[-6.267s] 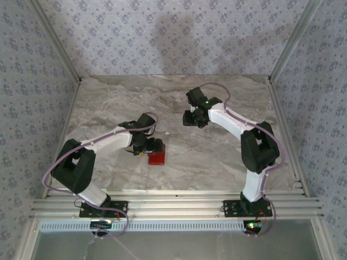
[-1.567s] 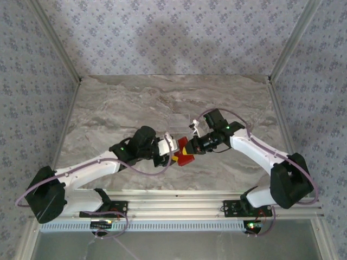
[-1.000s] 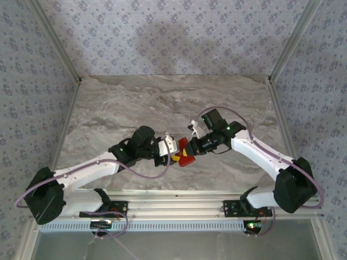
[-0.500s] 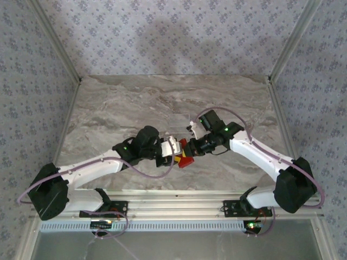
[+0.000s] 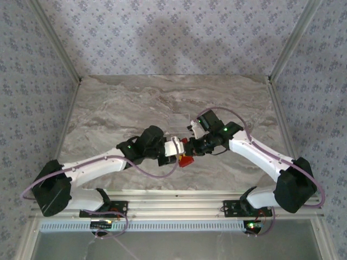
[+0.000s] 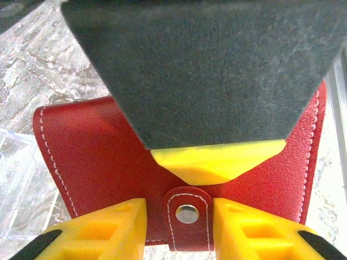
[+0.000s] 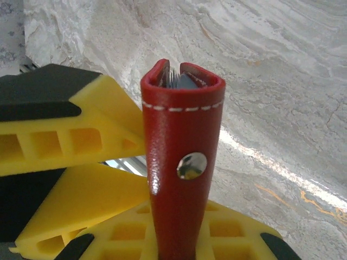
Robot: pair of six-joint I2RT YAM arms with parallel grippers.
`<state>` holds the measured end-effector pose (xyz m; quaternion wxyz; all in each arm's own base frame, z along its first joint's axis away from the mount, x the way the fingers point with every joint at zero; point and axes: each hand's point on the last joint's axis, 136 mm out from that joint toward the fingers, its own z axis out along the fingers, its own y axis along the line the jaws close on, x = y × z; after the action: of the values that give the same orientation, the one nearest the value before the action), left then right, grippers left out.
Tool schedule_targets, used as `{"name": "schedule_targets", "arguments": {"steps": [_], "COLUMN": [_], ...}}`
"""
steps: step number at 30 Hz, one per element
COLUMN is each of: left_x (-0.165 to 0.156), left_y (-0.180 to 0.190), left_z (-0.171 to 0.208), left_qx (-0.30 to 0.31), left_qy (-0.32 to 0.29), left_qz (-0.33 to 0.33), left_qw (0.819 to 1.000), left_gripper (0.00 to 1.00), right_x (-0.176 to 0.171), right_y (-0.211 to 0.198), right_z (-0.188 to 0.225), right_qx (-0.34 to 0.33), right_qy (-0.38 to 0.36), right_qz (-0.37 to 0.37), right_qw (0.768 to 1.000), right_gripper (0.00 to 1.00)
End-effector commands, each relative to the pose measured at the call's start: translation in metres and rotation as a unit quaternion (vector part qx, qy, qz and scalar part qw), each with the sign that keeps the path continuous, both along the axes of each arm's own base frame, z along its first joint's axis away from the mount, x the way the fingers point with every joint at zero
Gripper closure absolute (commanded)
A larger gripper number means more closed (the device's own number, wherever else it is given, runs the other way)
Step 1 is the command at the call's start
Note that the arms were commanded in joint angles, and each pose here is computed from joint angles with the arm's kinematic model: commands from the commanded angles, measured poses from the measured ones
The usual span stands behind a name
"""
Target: Take the credit cards out of the card holder
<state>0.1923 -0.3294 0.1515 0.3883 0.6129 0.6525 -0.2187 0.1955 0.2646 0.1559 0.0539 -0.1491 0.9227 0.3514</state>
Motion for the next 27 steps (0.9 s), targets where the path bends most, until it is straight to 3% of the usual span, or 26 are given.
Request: {"name": "schedule_targets", "arguments": {"steps": [1,12,27], "left_x": [-0.001,-0.004,0.002], "left_y": [-0.006,-0.004,0.01], "left_z": [0.003,-0.002,-0.001], "left_qx": [0.005,0.016,0.009], "left_qy": [-0.001,0.009,-0.014], "left_qz": [-0.007,-0.008,0.029], "left_qw": [1.0,1.0,0.999], "left_gripper": [0.66,0.76,0.85], "right_x": [0.005,0.007,0.025], "right_y": [0.022,0.017,-0.021], "right_z": [0.04,0.041,0.032], "right_qx": [0.059,0.053,0.047], "right_qy": [-0.035,-0.041,-0.044], "right_qz": [0.016,0.006,-0.069], "right_qw": [0.998,0.998,0.996], "right_gripper": [0.86,0.88,0.9]}}
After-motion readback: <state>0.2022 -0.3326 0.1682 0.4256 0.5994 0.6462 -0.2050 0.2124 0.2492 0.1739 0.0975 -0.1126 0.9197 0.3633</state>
